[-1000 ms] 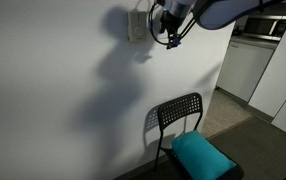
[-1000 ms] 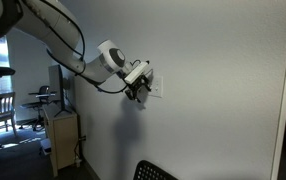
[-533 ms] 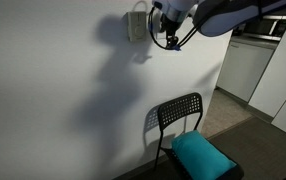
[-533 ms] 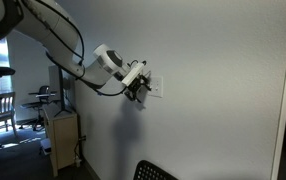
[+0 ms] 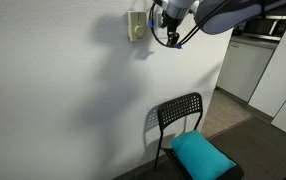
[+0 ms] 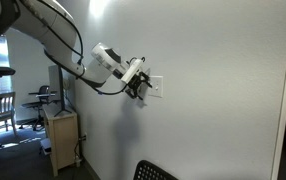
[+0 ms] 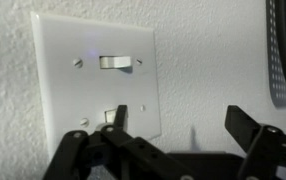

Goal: Turn on the light

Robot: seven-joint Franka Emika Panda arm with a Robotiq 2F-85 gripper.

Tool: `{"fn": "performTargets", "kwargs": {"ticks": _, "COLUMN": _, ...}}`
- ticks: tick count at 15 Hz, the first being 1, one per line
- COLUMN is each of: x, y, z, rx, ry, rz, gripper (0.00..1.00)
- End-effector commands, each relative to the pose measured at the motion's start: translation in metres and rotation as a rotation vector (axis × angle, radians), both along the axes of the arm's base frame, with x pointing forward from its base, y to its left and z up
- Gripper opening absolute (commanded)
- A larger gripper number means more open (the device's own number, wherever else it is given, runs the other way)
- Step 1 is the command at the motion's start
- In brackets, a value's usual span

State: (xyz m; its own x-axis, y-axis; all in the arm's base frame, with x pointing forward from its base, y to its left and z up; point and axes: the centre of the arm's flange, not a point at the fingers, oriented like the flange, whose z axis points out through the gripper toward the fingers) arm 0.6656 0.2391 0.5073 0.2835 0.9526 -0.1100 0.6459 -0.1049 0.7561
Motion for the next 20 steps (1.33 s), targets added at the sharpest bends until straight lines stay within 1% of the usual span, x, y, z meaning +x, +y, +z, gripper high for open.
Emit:
{"fn": "performTargets", "kwargs": {"ticks": 1, "x": 0.009, "y": -0.021, "z": 0.019, "rx": -0.043, "ry": -0.040, "rz": -0.039, "gripper": 1.00}}
{"fn": "performTargets", "kwargs": {"ticks": 4, "x": 0.005, "y": -0.019, "z": 0.020, "rx": -0.034, "ry": -0.020, "rz": -0.037, "gripper": 1.00}}
{"fn": "performTargets", "kwargs": {"ticks": 6, "x": -0.003, "y": -0.015, "z": 0.021, "rx": -0.018, "ry": 0.011, "rz": -0.039, "gripper": 1.00}}
{"fn": "performTargets", "kwargs": {"ticks": 9, "x": -0.026, "y": -0.011, "z": 0.031, "rx": 0.049, "ry": 0.100, "rz": -0.029, "gripper": 1.00}}
{"fn": "performTargets", "kwargs": {"ticks": 11, "x": -0.041, "y": -0.009, "z": 0.049, "rx": 0.083, "ry": 0.131, "rz": -0.028, "gripper": 1.00}}
{"fn": "performTargets", "kwargs": {"ticks": 15, "x": -0.067, "y": -0.004, "z": 0.079, "rx": 0.140, "ry": 0.176, "rz": -0.033, "gripper": 1.00}}
{"fn": "performTargets", "kwargs": {"ticks": 18, "x": -0.075, "y": -0.001, "z": 0.091, "rx": 0.198, "ry": 0.209, "rz": -0.047, "gripper": 1.00}}
{"fn": "performTargets", "kwargs": {"ticks": 20, "x": -0.077, "y": 0.000, "z": 0.094, "rx": 0.233, "ry": 0.212, "rz": -0.053, "gripper": 1.00}}
